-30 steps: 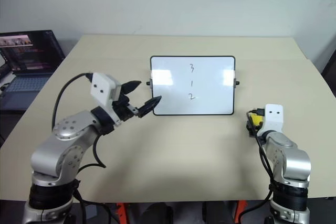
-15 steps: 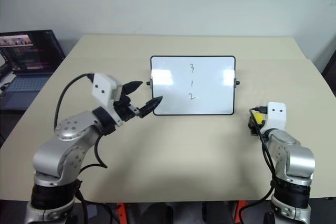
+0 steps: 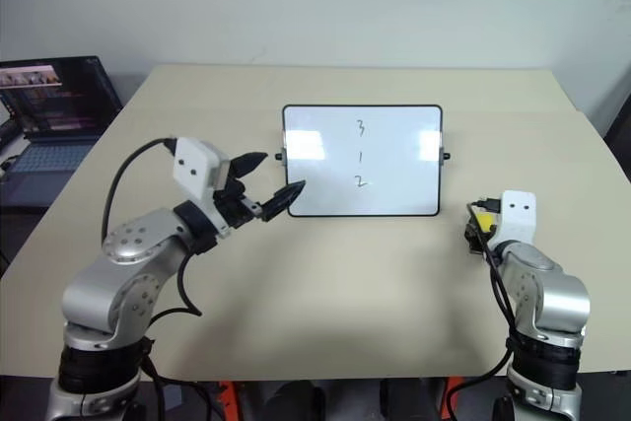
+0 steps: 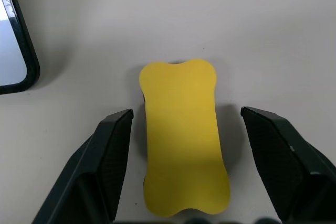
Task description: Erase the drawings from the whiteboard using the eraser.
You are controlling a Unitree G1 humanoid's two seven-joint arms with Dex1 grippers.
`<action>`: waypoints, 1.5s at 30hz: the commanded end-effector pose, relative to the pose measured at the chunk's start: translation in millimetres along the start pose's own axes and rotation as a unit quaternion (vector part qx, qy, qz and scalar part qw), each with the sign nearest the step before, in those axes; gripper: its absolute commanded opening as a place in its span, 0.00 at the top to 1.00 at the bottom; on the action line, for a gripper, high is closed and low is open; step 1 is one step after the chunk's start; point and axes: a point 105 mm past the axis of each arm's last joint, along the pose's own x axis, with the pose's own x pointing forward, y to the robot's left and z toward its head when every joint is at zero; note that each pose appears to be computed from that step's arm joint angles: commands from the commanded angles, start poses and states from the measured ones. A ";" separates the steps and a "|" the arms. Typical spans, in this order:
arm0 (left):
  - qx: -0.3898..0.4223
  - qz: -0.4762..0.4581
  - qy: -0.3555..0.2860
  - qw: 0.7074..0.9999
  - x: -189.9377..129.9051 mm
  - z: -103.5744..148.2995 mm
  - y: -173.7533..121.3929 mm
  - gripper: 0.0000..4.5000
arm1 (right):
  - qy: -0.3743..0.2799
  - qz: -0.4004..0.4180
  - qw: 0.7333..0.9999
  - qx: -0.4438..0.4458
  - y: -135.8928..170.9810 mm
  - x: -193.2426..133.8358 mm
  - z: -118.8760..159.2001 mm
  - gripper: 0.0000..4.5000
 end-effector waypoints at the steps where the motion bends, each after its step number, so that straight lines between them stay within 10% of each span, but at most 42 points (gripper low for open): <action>1: 0.021 -0.001 -0.027 0.999 -0.7 15.4 -2.4 0.00 | -0.038 -0.004 0.999 0.002 -1.7 -6.5 18.2 0.55; 4: 0.022 0.000 -0.028 0.999 -0.4 15.8 -2.1 0.00 | -0.038 -0.003 0.999 0.003 -0.8 -6.3 18.7 0.74; 19: 0.028 -0.002 -0.023 0.999 -0.5 14.1 -1.4 0.00 | -0.110 0.025 0.991 -0.071 10.3 -7.8 49.7 0.75; 31: 0.041 -0.013 -0.012 0.999 -2.5 4.6 -4.0 0.00 | -0.302 0.113 0.925 -0.202 58.8 -17.4 118.8 0.75; 45: 0.044 -0.011 -0.006 0.999 -6.0 -5.4 -3.6 0.00 | -0.374 0.206 0.868 -0.255 117.1 -4.3 143.6 0.75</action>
